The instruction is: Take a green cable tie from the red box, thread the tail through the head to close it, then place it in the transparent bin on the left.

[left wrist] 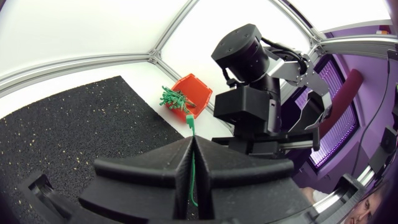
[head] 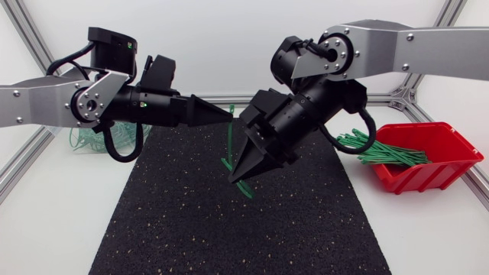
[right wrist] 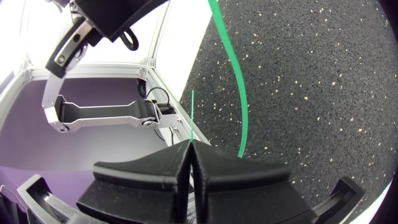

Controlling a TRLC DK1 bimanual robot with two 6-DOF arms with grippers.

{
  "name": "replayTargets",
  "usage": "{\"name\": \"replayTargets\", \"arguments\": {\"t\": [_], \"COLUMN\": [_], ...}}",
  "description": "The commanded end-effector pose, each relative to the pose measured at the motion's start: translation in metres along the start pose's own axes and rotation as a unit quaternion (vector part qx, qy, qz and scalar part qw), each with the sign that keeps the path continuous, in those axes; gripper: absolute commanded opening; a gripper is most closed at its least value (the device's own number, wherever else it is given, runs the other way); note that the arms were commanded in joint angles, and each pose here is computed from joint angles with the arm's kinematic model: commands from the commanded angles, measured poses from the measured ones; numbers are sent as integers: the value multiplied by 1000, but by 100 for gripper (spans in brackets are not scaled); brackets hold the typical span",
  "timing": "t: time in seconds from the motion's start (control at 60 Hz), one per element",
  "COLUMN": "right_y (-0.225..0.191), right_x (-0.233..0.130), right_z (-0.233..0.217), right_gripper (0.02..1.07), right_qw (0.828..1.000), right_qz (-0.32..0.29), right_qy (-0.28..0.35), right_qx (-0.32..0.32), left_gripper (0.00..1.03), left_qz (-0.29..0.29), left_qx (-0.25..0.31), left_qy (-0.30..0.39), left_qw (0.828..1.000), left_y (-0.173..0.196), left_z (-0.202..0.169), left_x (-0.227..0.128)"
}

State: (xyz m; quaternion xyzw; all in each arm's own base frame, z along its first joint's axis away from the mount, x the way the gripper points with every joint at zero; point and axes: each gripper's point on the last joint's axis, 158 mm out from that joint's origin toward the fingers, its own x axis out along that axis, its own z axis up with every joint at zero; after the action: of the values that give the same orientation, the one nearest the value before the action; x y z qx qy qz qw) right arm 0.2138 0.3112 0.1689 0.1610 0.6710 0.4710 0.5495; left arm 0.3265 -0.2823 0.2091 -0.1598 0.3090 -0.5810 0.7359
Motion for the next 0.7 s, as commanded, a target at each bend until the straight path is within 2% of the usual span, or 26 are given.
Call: {"name": "replayTargets", "arguments": {"t": [0.0,0.1,0.283,0.483,0.683], "right_y": [5,21,42,45,60], "right_x": [-7,-15,-31,-48,-56], "right_z": [3,-3,-8,-12,-13], "right_gripper": [7,7,7,7,7], "right_qw": [999,999,996,986,984], "right_qz": [7,24,46,46,49], "right_qy": [1,8,3,-2,-12], "right_qx": [31,44,73,159,172], "left_gripper": [3,3,3,3,3], "left_qz": [4,8,8,-11,-9], "left_qx": [-27,-36,-35,-27,-18], "left_qy": [-13,-41,-49,-83,-100], "left_qw": [1000,999,998,996,995], "left_y": [-3,-4,-8,-28,-38], "left_z": [-6,-1,-4,2,-3], "left_x": [-4,-9,-14,-20,-21]}}
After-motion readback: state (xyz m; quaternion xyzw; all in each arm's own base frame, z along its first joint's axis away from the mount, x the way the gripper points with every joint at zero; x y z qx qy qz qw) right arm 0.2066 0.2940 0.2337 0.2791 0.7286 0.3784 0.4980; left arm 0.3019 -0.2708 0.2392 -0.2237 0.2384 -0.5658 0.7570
